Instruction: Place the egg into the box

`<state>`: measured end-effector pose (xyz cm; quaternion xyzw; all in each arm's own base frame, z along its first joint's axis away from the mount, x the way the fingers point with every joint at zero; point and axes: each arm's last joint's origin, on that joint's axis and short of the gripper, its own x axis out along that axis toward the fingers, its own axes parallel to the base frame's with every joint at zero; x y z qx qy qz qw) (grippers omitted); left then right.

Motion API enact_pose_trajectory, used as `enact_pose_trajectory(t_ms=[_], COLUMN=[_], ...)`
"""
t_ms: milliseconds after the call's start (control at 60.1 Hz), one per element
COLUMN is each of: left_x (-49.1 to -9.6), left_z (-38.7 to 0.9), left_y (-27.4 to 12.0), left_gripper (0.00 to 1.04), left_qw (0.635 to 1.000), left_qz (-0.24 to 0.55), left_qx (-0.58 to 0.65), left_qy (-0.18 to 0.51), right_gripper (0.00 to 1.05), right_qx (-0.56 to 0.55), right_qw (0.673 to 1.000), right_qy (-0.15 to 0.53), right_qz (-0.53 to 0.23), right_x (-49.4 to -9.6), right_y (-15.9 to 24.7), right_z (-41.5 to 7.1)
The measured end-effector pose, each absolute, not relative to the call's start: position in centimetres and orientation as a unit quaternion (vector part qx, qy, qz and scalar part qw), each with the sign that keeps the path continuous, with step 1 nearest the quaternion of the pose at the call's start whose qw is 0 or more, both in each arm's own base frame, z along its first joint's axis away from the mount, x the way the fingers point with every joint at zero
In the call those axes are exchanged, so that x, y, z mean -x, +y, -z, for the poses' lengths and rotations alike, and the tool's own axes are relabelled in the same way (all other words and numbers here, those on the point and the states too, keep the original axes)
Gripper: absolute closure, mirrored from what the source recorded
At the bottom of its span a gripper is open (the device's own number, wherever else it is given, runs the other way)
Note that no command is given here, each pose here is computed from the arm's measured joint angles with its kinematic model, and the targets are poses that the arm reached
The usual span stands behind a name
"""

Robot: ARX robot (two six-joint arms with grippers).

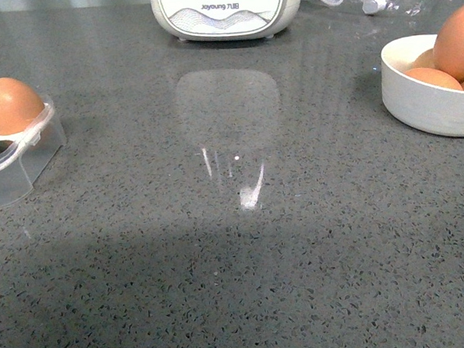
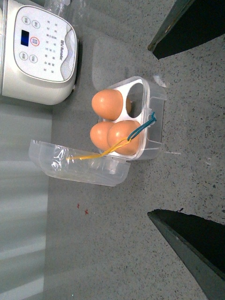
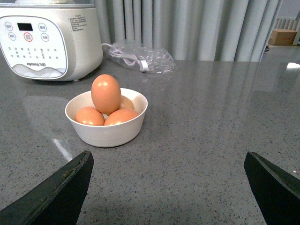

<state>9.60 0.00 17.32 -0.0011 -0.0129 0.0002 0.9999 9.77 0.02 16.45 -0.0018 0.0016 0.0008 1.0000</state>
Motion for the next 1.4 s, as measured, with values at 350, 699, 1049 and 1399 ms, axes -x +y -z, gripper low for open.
enact_pose_trajectory(t_ms=[350,699,1049,1399], left_x=[-9.60,-9.60,-9.60,-9.60], left_z=[-17.32,-17.32,-17.32,-17.32], left_y=[0.00,0.00,0.00,0.00], left_gripper=[0.07,0.07,0.07,0.07], left_qw=[1.000,1.000,1.000,1.000], left_qz=[0.000,0.000,0.000,0.000], left_qx=[0.001,0.001,0.001,0.001], left_qy=[-0.013,-0.013,-0.013,-0.013], right_gripper=[0.07,0.07,0.07,0.07], right_qx=[0.002,0.002,0.002,0.019], right_qw=[1.000,1.000,1.000,0.998], right_qy=[0.002,0.002,0.002,-0.012], right_qz=[-0.001,-0.001,-0.001,0.060], right_x=[-9.77,-9.77,-9.77,-10.34], right_y=[0.02,0.02,0.02,-0.01], right_z=[-16.45,-16.45,-16.45,-17.10])
